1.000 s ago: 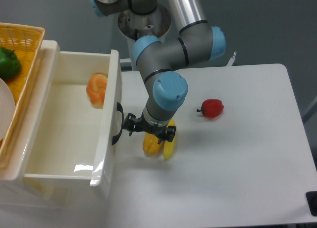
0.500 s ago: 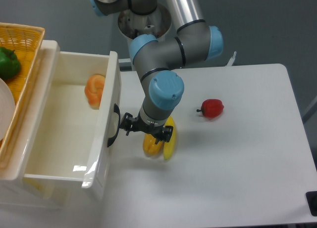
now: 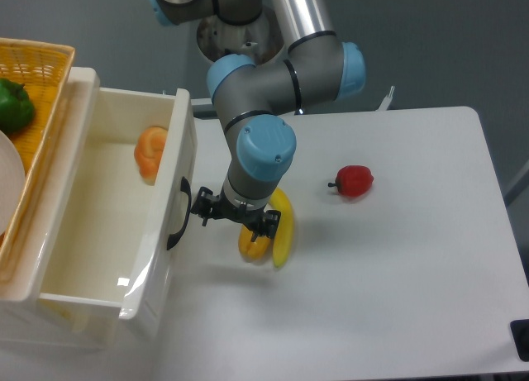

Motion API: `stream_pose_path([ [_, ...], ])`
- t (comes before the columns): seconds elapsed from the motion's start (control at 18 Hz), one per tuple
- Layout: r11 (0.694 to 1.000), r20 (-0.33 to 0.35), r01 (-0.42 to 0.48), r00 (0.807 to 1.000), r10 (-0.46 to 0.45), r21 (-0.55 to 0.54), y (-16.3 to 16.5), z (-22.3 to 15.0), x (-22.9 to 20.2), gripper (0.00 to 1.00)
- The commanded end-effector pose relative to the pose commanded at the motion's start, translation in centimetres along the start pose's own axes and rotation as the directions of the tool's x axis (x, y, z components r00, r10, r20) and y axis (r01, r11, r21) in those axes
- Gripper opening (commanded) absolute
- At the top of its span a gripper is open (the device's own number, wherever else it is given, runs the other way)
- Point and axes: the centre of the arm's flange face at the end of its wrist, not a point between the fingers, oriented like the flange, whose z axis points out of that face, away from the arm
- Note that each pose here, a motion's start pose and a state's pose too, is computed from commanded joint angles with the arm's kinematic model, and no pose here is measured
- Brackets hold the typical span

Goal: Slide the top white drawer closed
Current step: 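Push the white drawer inward into the cabinet with the gripper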

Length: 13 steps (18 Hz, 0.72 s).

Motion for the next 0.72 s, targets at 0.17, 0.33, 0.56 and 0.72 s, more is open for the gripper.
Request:
stream_pose_path([
  [0.17, 1.0, -0.002, -0.001, 1.0, 0.001, -0.003, 0.1, 0.0, 0.2, 1.0],
  [0.33, 1.0, -0.006, -0.013, 1.0, 0.013, 0.003, -0.1, -0.3, 1.1, 1.0],
  [0.56, 1.0, -0.006, -0.028, 1.0, 0.028, 0.001, -0.2, -0.2, 2.2, 1.0],
  [0.72, 0.999, -0.008, -0.038, 0.999, 0.038, -0.003, -0.3, 0.0, 2.8, 1.0],
])
